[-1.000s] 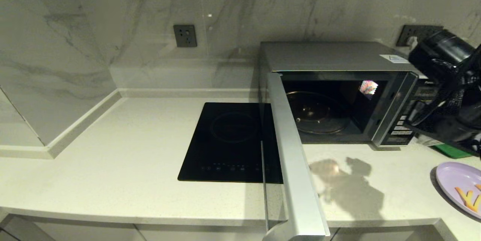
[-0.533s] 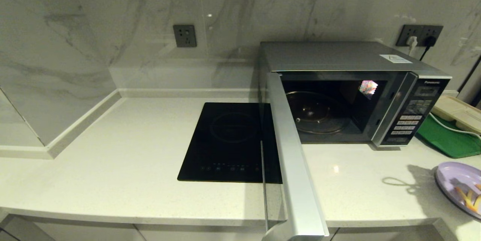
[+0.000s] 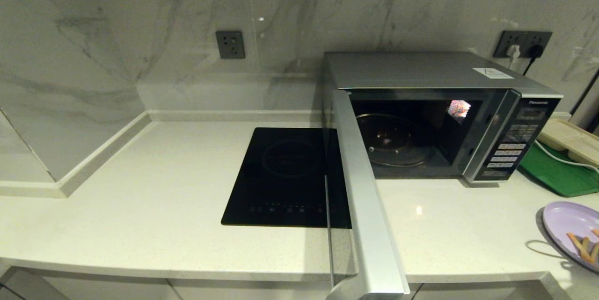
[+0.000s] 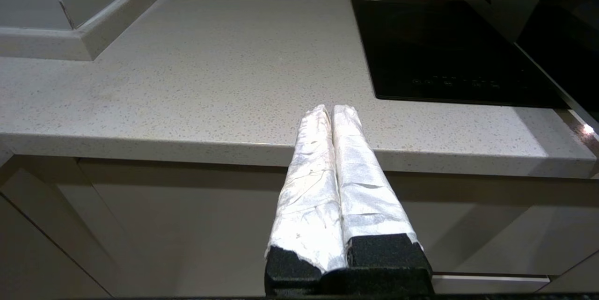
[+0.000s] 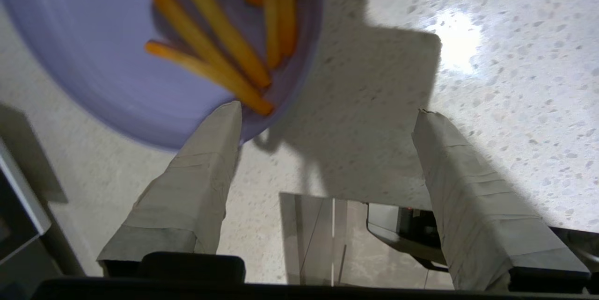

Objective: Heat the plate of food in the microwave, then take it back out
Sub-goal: Put the plate in the microwave oven

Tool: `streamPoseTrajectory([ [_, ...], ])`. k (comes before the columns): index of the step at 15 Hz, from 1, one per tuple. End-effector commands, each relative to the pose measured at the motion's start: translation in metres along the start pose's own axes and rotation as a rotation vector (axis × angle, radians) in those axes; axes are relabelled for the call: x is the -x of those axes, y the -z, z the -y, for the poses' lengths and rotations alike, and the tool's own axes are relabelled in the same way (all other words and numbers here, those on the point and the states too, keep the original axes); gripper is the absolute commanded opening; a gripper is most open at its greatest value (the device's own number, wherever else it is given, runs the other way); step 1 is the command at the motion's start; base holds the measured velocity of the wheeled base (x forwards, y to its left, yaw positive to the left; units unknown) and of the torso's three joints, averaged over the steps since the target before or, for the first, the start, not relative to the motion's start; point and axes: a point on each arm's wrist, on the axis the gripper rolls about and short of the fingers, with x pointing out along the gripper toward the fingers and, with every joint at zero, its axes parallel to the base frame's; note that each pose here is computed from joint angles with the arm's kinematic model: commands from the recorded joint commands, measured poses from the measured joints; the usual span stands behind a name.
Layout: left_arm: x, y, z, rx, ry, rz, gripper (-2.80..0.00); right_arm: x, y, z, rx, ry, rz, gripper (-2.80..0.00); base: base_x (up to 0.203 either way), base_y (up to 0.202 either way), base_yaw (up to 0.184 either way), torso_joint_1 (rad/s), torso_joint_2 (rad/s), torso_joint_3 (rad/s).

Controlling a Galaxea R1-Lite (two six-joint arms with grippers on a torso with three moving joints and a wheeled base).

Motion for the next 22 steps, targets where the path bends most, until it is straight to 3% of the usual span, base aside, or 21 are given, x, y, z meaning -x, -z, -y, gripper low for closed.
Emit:
streamPoseTrajectory([
  [1,0.000,0.000,0.000,0.001,-0.001,0.000,-2.80,-0.015,-0.009,0.004,-0.038,0.044,-0.012,0.00,0.000,0.000,0.000,0.000,0.00,0.000],
  [6,0.000,0.000,0.000,0.001,-0.001,0.000,-2.80,-0.040,-0.031,0.011,-0.096,0.053,0.003,0.00,0.000,0.000,0.000,0.000,0.00,0.000],
  [12,0.000,0.000,0.000,0.001,-0.001,0.000,-2.80,-0.055,-0.031,0.012,-0.076,0.063,-0.053,0.00,0.000,0.000,0.000,0.000,0.00,0.000],
  [22,0.000,0.000,0.000,0.001,-0.001,0.000,-2.80,-0.059,-0.034,0.009,-0.071,0.059,-0.043,0.00,0.000,0.000,0.000,0.000,0.00,0.000],
])
